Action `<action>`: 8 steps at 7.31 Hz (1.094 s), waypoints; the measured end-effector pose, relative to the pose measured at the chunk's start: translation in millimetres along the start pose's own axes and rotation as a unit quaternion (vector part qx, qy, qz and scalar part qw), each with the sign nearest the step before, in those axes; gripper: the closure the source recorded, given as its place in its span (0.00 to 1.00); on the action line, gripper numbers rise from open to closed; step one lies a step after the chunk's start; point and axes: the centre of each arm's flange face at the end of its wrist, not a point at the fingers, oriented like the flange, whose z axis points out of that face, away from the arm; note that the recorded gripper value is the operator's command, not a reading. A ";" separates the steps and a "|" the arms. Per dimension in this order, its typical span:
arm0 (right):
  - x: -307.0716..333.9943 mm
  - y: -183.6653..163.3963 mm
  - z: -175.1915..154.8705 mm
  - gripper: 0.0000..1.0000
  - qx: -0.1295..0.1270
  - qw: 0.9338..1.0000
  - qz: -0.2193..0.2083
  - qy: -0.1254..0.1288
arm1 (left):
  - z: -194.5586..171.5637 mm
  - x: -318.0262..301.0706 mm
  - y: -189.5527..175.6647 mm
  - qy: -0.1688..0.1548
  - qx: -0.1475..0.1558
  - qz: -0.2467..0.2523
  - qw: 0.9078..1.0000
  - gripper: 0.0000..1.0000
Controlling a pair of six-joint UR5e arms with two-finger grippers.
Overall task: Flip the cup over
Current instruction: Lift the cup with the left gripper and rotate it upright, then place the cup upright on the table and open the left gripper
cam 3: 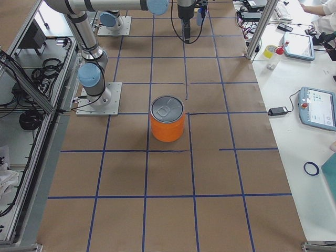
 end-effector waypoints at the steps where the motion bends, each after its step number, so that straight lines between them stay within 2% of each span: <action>1: -0.1 0.1 0.3 0.00 0.000 1.000 0.000 0.000 | 10.7 -2.6 0.6 -0.001 -0.008 -0.001 1.000 0.68; 2: -0.4 0.4 1.3 0.00 -0.001 1.000 -0.001 0.000 | 18.3 -3.9 -0.7 -0.001 -0.013 -0.002 1.000 0.01; 5: -0.1 1.8 4.6 0.00 -0.004 1.000 0.001 0.000 | 3.2 -6.0 -1.9 -0.005 -0.022 -0.005 1.000 0.00; 6: -0.1 1.7 4.8 0.00 -0.003 1.000 0.002 -0.001 | -16.7 -6.5 -0.7 -0.005 -0.031 -0.004 1.000 0.00; 8: -0.1 1.5 4.9 0.00 -0.002 1.000 0.002 -0.001 | -87.1 -10.0 12.8 -0.003 -0.054 -0.003 0.999 0.00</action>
